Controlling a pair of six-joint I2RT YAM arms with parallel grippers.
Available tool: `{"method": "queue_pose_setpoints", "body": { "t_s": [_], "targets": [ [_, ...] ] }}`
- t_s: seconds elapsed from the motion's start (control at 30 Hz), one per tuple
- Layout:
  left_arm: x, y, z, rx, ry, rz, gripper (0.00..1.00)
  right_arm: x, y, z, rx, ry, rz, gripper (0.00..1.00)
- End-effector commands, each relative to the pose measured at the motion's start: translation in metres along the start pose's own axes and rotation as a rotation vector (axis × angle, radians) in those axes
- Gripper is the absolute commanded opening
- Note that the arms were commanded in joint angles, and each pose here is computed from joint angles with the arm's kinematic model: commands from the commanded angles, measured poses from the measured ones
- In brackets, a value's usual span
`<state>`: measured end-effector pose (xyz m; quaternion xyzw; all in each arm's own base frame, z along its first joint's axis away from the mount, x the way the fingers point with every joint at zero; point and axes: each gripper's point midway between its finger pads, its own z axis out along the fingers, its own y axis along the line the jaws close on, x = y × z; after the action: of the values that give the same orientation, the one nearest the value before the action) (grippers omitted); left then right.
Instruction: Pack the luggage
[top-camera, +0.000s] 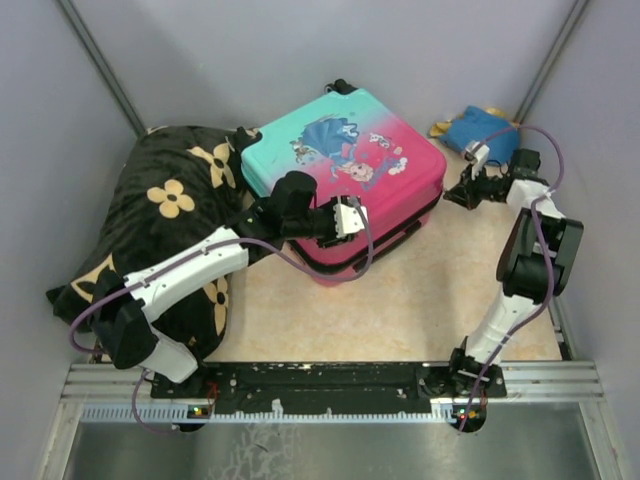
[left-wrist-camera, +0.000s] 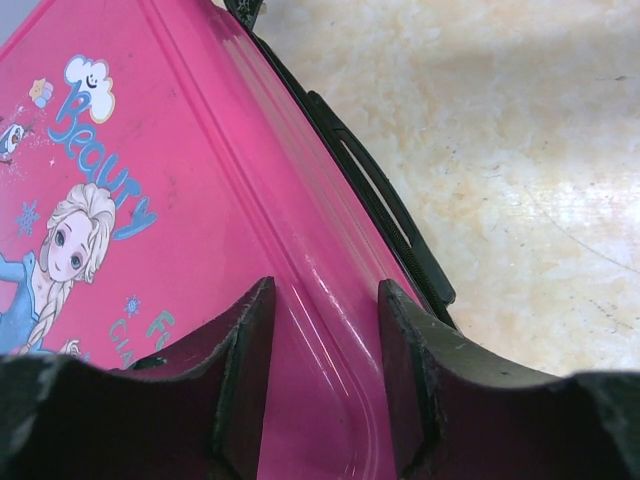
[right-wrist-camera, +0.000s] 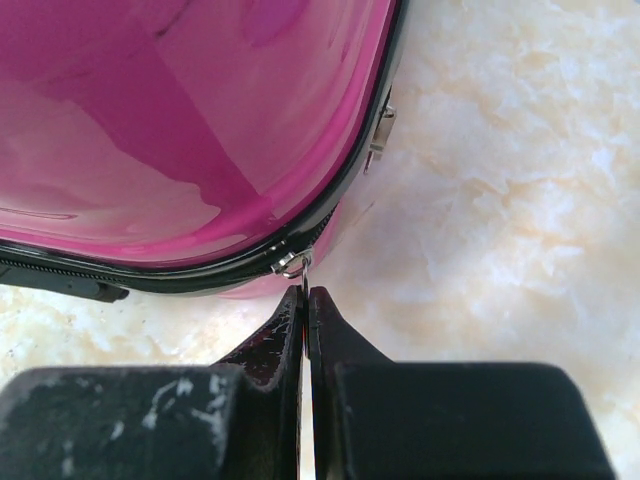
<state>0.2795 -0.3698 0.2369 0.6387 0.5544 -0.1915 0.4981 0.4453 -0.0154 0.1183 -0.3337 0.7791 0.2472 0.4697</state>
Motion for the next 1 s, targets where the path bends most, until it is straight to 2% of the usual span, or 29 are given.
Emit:
{"method": "queue_pose_setpoints", "body": {
  "t_s": [0.0,0.23,0.43,0.57,0.67,0.87,0.97],
  "targets": [
    [0.144,0.003,-0.03,-0.012,0.481,-0.084,0.48,-0.041,-0.037,0.005,0.017,-0.054,-0.238,0.0],
    [0.134,0.02,-0.033,0.017,0.401,-0.239,0.53,-0.037,-0.032,0.045,-0.107,-0.056,-0.295,0.0],
    [0.101,0.057,-0.056,-0.072,0.279,-0.401,0.62,-0.027,-0.003,0.069,-0.208,-0.062,-0.383,0.0],
    [0.094,0.093,-0.09,-0.233,0.239,-0.609,0.87,-0.029,0.008,0.084,-0.257,-0.076,-0.423,0.0],
    [0.098,0.112,-0.122,-0.378,0.263,-0.665,1.0,-0.031,0.023,0.089,-0.304,-0.08,-0.429,0.0],
    [0.14,0.159,-0.202,-0.555,0.239,-0.877,0.99,-0.018,0.085,0.086,-0.448,-0.062,-0.454,0.0],
    [0.156,0.167,-0.206,-0.514,0.198,-0.97,1.0,-0.014,0.116,0.082,-0.494,-0.06,-0.47,0.0]
  ]
}}
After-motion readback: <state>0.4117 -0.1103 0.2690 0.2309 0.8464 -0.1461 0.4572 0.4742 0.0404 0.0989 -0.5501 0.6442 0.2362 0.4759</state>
